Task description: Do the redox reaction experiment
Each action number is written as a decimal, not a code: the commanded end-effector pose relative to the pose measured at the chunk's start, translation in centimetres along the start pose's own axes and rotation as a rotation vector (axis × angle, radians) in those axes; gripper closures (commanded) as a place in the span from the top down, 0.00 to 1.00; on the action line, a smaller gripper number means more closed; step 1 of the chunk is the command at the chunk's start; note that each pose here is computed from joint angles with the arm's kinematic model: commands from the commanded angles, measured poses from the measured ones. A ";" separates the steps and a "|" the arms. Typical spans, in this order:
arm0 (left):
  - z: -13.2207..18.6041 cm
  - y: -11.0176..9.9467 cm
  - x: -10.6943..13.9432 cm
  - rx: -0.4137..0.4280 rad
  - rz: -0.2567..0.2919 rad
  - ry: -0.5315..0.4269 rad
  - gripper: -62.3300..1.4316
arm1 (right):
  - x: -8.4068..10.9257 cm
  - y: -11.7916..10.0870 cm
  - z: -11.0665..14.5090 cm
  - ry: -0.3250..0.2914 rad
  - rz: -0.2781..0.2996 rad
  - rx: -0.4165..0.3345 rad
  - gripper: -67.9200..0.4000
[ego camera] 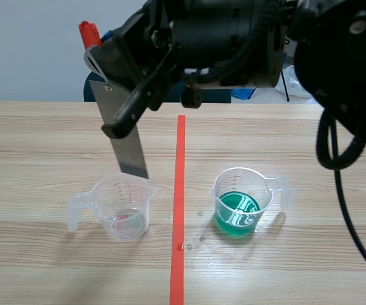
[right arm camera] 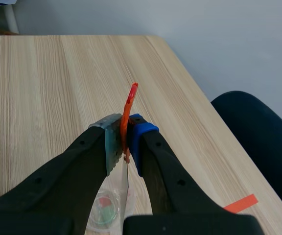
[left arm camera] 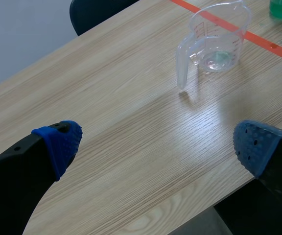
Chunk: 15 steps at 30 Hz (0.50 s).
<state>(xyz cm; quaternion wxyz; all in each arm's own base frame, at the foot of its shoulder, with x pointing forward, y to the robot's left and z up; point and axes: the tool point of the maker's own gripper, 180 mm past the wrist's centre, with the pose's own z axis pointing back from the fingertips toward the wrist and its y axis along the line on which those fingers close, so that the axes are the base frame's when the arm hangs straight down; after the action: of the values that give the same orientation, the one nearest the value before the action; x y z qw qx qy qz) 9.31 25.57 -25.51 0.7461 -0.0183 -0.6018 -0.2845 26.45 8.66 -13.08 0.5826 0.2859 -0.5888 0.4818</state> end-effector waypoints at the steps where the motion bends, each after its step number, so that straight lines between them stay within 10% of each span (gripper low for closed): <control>1: 0.0 0.2 0.6 0.015 0.004 -0.023 1.00 | 1.1 -0.1 0.8 -0.045 0.003 -0.004 0.02; 15: -0.1 0.0 0.5 0.011 0.010 -0.023 1.00 | -0.1 -2.8 7.4 -0.028 0.024 -0.157 0.02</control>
<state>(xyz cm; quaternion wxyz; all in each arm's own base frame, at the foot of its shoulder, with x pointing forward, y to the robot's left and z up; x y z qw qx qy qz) 9.30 25.54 -25.52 0.7464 -0.0197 -0.6015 -0.2840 25.80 1.12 -12.22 0.5970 0.2411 -0.6262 0.4397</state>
